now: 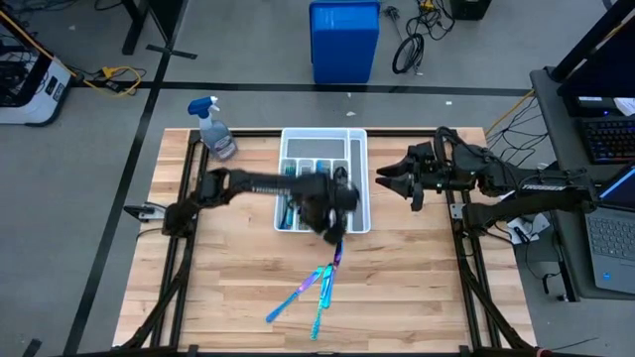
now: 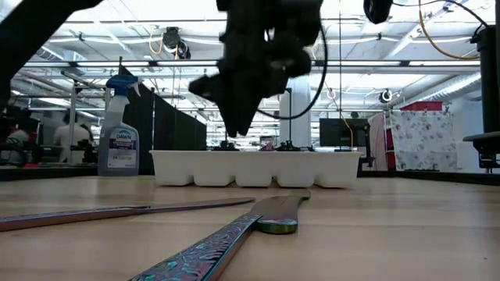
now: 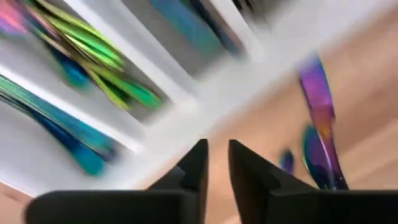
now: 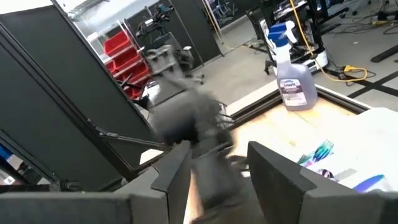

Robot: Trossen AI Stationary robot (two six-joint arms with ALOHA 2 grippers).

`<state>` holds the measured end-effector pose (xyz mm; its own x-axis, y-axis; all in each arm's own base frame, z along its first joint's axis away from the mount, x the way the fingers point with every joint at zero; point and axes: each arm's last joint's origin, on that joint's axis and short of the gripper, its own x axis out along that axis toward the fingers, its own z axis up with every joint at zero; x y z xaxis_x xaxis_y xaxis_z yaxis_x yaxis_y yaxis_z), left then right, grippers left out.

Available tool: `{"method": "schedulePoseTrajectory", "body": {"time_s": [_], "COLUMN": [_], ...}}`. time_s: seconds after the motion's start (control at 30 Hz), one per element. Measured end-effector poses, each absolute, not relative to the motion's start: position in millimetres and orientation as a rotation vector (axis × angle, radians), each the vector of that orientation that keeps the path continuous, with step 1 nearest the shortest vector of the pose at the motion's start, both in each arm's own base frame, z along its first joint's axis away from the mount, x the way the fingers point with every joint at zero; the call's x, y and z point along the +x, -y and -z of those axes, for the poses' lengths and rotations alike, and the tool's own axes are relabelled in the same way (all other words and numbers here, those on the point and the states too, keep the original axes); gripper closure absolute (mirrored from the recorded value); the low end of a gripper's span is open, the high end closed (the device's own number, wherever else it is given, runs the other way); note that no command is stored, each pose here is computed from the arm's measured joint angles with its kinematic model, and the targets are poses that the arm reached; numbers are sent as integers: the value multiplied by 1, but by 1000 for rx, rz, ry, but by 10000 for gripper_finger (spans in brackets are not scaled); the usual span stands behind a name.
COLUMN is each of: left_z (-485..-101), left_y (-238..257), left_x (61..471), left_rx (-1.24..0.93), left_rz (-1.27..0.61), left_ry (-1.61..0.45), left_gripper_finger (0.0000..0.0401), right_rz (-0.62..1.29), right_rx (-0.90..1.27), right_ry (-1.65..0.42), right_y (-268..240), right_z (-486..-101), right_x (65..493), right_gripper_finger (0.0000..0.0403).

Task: Sort silverware

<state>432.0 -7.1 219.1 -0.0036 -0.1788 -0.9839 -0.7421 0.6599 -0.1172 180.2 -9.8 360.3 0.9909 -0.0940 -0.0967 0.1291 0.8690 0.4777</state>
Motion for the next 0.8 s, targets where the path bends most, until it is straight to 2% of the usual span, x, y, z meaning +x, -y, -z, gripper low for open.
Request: {"method": "schedulePoseTrajectory", "body": {"time_s": [0.17, 0.37, 0.67, 0.8], "left_z": [-219, -220, -221, -222], "left_y": [66, 105, 157, 187], "left_x": [433, 433, 424, 417], "left_rx": [-828, -962, -1220, -1291], "left_rz": [-543, -696, -846, -810], "left_ry": [-1505, -1363, -1276, -1280], "left_gripper_finger": [261, 194, 163, 164], "right_rz": [2, -99, -35, -13], "right_rx": [518, 583, 661, 663], "right_ry": [-108, -200, -469, -542], "right_y": [6, 2, 1, 1], "right_z": [-360, -354, -330, -323], "right_x": [180, 179, 171, 168], "right_gripper_finger": [261, 261, 261, 261]}}
